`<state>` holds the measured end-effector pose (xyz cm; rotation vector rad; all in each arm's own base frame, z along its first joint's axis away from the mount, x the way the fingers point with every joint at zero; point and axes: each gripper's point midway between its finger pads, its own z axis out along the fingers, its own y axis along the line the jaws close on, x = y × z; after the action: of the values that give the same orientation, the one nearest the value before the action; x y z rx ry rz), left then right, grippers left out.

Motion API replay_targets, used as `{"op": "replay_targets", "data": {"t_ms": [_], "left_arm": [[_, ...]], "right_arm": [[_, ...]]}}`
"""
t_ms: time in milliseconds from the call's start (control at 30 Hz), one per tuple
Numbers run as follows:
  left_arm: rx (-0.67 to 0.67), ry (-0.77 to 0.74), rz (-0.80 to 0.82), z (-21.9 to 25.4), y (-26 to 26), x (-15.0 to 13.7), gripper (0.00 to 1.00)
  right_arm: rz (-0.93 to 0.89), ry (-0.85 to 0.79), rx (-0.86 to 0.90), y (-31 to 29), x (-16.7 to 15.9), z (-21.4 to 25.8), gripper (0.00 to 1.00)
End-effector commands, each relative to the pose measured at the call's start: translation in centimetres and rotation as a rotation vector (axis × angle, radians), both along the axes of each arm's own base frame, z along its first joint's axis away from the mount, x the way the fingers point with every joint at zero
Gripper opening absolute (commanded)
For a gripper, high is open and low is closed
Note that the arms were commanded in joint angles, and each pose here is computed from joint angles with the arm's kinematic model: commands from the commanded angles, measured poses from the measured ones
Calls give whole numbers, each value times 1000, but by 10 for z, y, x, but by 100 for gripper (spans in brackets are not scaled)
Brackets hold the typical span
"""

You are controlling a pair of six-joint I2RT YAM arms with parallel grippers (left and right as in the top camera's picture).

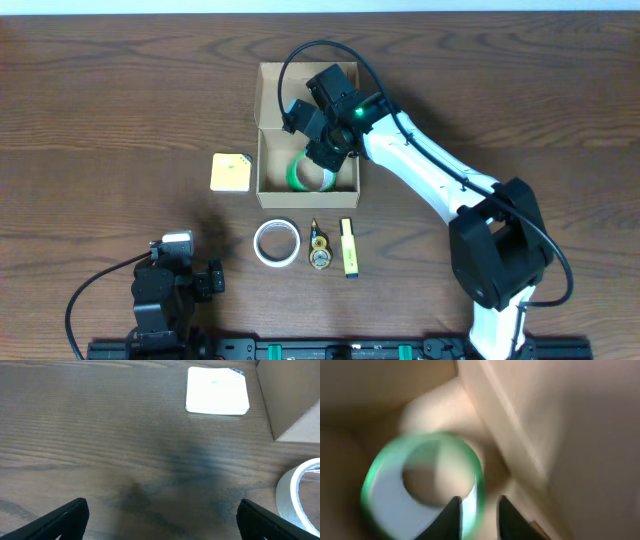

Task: Pack container
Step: 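Carry the green tape into the box and release it, then move the right gripper to the yellow highlighter and grasp it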

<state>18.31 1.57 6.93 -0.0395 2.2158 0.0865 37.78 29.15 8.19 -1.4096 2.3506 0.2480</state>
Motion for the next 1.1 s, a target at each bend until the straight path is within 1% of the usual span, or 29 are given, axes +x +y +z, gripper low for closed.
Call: {"op": "replay_targets", "data": {"t_ms": [0,200,333,400,467,500,533,633,700,800,933,1067], "left_arm": [[6,26,-5,-9,0,-3,95],[6,26,-5,-9,0,-3,95],[6,26,-5,-9,0,-3,95],[6,26,-5,-9,0,-3,96],[6,25,-5,-9,0,-2,95],[6,26,-5,-9,0,-3,95],[6,26,-5,-9,0,-3,95],[6,26,-5,-9,0,-3,95],[6,26,-5,-9,0,-3,95],[6,25,-5,-9,0,-2,95],[6,26,-5,-9,0,-3,95],[6,26,-5,-9,0,-3,95]], "right_arm": [[12,-11,11,6,2,3,31],[15,-35,38,12,8,8,29],[-2,-54,144,25,9,43,29],[-34,-77,181,26,10,65,33],[-78,-83,209,21,6,87,42],[-106,-77,208,15,1,96,48],[-141,-67,193,6,-5,102,52],[-259,-25,124,-24,-26,115,59],[-329,0,95,-40,-38,121,62],[-420,53,50,-63,-61,126,72],[-503,138,7,-92,-104,107,78],[-635,190,31,-111,-134,83,82]]}}
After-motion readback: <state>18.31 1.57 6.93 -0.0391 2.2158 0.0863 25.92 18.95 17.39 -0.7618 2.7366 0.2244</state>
